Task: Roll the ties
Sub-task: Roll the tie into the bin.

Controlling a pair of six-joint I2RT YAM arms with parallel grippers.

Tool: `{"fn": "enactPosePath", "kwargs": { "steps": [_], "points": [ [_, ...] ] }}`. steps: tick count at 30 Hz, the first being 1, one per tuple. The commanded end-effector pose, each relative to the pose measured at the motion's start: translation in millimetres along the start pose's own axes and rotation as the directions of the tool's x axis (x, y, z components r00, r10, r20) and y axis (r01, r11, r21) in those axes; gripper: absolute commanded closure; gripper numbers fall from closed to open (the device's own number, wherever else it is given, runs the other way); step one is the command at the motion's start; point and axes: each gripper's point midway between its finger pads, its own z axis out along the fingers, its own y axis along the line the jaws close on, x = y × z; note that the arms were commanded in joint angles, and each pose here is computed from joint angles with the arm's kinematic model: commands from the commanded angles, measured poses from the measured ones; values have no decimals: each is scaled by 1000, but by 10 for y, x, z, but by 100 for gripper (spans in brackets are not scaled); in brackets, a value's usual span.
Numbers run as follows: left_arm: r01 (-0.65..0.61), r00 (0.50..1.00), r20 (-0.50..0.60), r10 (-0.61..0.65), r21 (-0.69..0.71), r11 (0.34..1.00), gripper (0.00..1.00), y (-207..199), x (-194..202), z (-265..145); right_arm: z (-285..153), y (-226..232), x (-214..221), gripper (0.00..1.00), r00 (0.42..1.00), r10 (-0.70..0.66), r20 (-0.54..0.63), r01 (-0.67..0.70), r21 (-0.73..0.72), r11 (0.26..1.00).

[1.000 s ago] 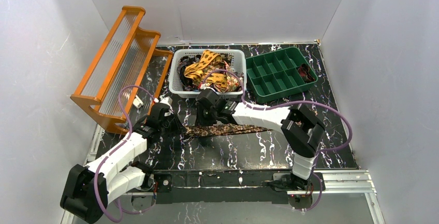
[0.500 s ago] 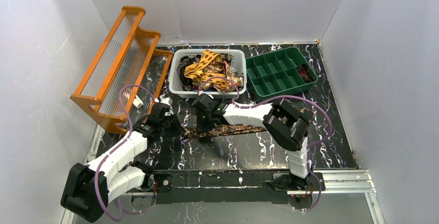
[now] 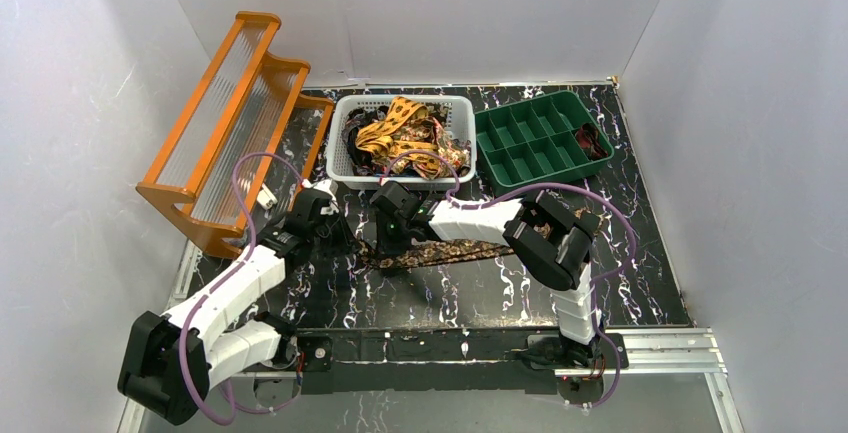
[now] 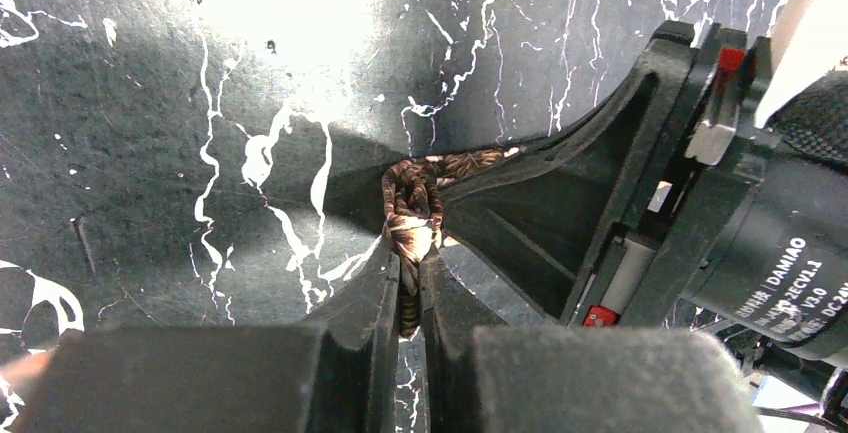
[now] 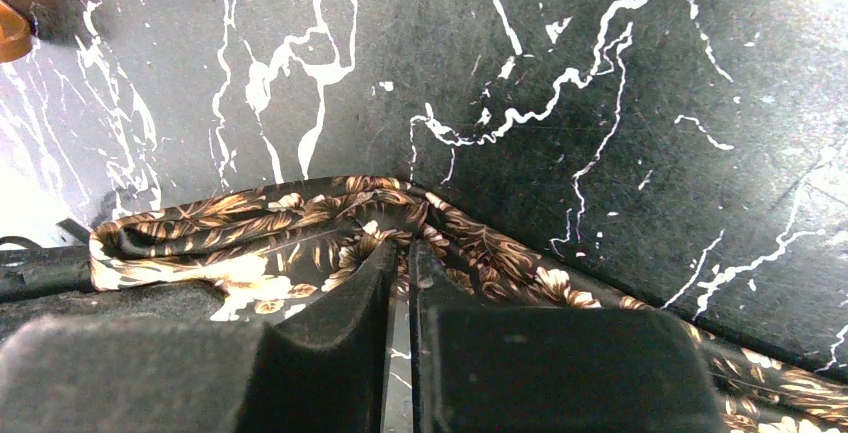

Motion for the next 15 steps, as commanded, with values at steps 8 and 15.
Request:
{"fn": "enactPosePath", "kwargs": {
  "steps": [8,15],
  "points": [
    [-31,999,-10,31,23,999,100,-172,-94,-59,4,130,-48,83,999,4,-39,-7,-76,997],
    [-81,996,-25,82,46,996,100,-263,-76,-66,-68,188,-54,83,1000,-4,-27,1,-108,994]
  ]
}}
